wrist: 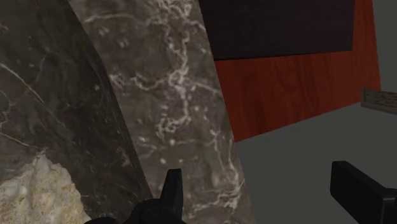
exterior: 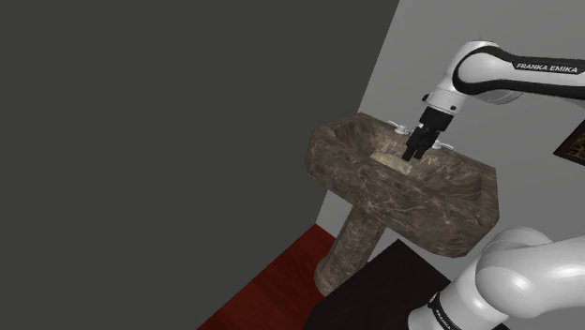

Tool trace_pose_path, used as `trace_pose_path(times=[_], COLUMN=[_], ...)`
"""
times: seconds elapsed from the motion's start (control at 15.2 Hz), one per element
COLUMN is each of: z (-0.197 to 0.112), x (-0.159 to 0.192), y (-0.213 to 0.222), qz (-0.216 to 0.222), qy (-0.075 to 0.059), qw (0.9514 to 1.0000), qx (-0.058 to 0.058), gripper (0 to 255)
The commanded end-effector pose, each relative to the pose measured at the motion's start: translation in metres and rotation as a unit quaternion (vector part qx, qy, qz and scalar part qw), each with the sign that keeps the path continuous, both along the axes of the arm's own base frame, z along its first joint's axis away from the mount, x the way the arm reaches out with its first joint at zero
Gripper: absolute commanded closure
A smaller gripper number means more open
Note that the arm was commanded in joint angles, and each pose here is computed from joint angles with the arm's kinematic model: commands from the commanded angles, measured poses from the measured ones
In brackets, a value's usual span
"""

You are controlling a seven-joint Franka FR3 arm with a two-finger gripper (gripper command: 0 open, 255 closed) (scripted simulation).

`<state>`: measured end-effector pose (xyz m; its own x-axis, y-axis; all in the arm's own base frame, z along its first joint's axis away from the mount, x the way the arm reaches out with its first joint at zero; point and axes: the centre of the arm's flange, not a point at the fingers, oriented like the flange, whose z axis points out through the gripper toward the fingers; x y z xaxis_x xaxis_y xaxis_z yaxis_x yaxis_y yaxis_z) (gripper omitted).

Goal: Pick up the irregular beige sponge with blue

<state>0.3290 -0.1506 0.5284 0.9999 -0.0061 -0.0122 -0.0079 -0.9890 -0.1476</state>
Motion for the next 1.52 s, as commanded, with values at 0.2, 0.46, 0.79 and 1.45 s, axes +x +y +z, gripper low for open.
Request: trace_pose_path(times=[0.2,0.46,0.79,1.45], z=[-0.026,-0.046,-0.071,-0.122], x=[0.025,0.044,0.069,0.113], y=[-0.059,-0.105,-0.161,-0.247], qz=[0.017,0.03,0.047,0.073], qy=[-0.008,-0.014,-0.022,-0.035], qw=[0.9998,0.9994,0.9986,0.9966], qx=[0.004,0.008,0.012,0.02], gripper=[0,0,0,0])
